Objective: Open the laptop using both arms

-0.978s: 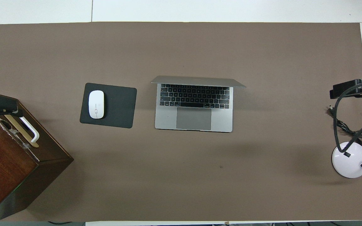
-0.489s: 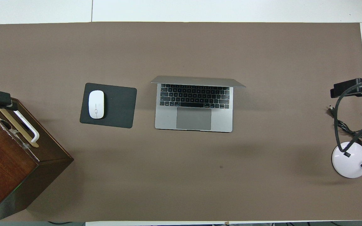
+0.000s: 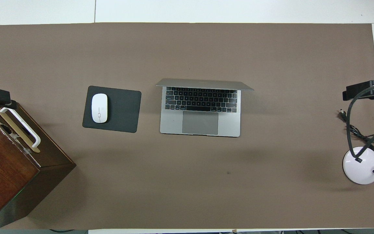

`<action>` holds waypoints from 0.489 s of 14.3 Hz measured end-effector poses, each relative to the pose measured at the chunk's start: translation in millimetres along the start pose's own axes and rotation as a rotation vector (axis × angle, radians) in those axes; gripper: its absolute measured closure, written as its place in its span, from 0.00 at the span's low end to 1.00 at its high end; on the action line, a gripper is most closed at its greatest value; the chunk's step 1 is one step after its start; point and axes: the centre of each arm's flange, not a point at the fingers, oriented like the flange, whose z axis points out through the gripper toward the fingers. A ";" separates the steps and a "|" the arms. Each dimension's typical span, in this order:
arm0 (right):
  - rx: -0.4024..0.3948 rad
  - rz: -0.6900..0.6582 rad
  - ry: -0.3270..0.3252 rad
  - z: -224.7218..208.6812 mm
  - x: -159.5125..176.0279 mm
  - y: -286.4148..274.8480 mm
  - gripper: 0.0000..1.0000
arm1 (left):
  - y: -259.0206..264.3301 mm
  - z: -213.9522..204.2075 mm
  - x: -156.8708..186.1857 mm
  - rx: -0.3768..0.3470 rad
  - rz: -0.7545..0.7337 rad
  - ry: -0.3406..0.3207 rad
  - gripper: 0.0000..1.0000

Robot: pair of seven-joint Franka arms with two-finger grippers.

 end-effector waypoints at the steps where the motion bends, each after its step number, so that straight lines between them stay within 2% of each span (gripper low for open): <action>1: 0.000 0.000 0.000 -0.2 0.0 0.0 0.00 | -0.3 0.8 1.0 0.001 0.003 0.002 0.00; 7: 0.000 0.000 0.002 -1.3 -0.2 0.1 0.00 | 24.6 8.9 0.0 0.056 0.073 -0.004 0.00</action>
